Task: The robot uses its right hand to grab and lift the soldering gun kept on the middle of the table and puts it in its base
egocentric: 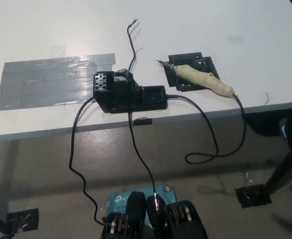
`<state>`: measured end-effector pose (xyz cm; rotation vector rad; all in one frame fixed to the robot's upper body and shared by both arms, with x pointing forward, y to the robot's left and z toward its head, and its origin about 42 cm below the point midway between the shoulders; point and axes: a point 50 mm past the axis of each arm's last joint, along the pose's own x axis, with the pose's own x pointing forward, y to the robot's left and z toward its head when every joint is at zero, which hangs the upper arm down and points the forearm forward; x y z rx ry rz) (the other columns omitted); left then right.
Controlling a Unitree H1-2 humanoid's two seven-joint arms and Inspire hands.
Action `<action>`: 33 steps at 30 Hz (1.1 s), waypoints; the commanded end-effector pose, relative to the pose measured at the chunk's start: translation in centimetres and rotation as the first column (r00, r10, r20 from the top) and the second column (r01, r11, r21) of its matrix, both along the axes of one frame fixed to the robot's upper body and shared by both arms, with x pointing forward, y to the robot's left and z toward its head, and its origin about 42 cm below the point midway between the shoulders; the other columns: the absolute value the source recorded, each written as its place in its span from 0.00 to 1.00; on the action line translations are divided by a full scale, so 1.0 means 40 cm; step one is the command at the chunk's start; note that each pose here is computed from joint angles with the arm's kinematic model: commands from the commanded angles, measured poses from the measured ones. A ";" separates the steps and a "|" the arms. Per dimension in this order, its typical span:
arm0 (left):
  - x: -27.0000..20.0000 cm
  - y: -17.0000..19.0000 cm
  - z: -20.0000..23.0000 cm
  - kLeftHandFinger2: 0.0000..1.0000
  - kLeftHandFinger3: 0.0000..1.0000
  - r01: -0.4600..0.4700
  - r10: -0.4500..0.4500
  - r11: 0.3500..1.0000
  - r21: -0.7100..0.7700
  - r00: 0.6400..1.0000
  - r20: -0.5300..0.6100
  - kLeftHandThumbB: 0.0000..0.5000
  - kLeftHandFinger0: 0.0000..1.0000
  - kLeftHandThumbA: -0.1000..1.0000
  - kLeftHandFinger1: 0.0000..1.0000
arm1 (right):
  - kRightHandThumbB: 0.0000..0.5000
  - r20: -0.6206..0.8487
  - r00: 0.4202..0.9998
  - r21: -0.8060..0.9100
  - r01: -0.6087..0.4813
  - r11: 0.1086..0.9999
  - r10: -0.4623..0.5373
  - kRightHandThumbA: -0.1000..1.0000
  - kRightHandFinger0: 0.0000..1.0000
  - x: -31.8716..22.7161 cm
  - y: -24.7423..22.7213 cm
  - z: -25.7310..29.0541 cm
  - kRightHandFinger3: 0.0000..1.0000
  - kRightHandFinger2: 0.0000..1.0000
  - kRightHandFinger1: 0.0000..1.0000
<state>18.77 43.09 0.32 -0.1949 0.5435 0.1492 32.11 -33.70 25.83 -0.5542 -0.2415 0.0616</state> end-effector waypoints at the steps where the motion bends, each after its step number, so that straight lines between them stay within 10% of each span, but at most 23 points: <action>1: 0.008 0.021 0.026 0.44 0.64 0.031 -0.031 1.000 -0.001 0.999 0.021 1.00 0.00 0.46 0.20 | 0.24 0.225 0.974 -0.104 0.023 0.994 0.001 0.93 1.00 0.068 0.071 0.211 1.00 1.00 1.00; 8: 0.012 0.014 0.029 0.42 0.62 0.056 -0.056 0.998 0.007 0.998 0.022 1.00 0.00 0.46 0.20 | 0.28 0.321 0.946 -0.145 -0.009 0.989 0.055 0.74 1.00 0.186 0.175 0.372 1.00 1.00 1.00; 11: 0.015 0.010 0.027 0.40 0.60 0.077 -0.078 0.997 0.010 0.997 0.025 1.00 0.00 0.47 0.19 | 0.23 0.364 0.926 -0.132 -0.053 0.990 0.098 0.49 1.00 0.280 0.225 0.398 1.00 1.00 1.00; 33: 0.034 -0.010 0.016 0.41 0.58 0.210 -0.212 0.976 0.060 0.977 0.015 1.00 0.02 0.50 0.20 | 0.41 -0.085 0.996 -0.373 -0.058 0.926 0.028 0.57 1.00 0.593 0.393 0.308 1.00 1.00 1.00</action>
